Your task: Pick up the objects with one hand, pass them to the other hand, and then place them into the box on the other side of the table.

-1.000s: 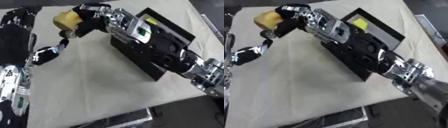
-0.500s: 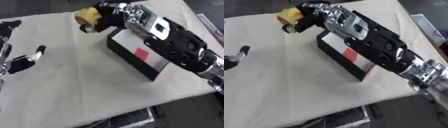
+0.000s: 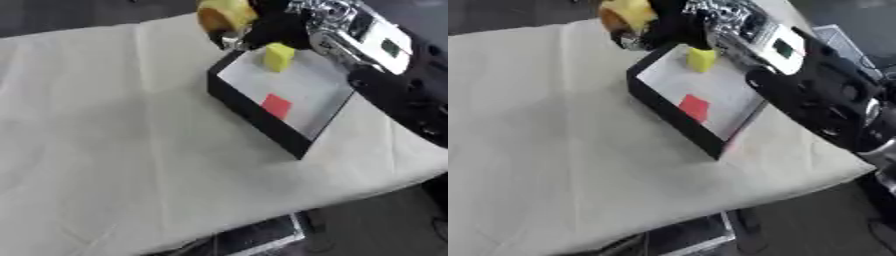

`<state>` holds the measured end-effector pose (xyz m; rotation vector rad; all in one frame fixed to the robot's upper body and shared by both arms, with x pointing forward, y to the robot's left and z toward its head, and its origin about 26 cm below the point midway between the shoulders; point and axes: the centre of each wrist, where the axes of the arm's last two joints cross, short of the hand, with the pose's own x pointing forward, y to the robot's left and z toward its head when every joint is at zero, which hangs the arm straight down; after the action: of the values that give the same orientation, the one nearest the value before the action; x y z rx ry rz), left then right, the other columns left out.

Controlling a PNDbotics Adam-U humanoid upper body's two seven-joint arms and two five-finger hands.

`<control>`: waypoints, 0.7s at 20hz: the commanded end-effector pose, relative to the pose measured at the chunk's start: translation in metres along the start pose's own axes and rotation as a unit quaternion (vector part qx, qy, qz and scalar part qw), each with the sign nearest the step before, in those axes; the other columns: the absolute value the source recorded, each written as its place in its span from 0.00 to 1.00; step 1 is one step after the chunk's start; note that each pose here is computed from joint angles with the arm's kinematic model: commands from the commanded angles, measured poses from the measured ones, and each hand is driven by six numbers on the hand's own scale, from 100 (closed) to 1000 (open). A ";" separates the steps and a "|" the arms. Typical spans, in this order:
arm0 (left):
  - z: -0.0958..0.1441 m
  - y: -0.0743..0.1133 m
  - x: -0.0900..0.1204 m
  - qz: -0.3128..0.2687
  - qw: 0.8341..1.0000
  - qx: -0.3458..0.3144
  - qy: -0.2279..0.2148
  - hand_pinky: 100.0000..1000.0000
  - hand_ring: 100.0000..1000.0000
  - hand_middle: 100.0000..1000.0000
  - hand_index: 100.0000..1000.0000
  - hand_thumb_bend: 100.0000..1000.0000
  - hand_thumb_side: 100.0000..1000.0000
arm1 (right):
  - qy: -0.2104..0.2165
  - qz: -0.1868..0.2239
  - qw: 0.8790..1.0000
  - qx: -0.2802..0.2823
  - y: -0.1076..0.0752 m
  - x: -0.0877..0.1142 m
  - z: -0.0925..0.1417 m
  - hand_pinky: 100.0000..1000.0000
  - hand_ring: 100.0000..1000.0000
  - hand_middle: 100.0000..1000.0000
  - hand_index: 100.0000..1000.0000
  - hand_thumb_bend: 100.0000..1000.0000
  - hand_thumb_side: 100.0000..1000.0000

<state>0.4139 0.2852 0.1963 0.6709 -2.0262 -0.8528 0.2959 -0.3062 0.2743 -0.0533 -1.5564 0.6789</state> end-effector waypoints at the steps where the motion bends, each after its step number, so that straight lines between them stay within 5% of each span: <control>1: 0.009 0.040 -0.011 0.025 0.998 0.063 0.000 0.77 0.66 0.67 0.81 0.26 0.59 | -0.017 0.027 0.999 -0.024 -0.017 0.008 0.017 0.93 0.59 0.38 0.72 0.09 0.00; 6: 0.024 0.056 -0.025 0.080 0.991 0.110 0.019 0.76 0.63 0.65 0.80 0.24 0.57 | -0.011 0.052 0.998 -0.032 -0.025 -0.006 0.028 0.92 0.61 0.41 0.73 0.07 0.00; 14: 0.042 0.069 -0.033 0.121 0.977 0.170 0.041 0.76 0.63 0.64 0.79 0.23 0.56 | 0.009 0.123 0.989 -0.086 -0.052 -0.054 0.036 0.93 0.69 0.51 0.80 0.07 0.00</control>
<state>0.3906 0.3550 0.1942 0.5681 -2.1008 -0.3417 0.2878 -0.3782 0.2403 -0.3180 -1.5816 0.7040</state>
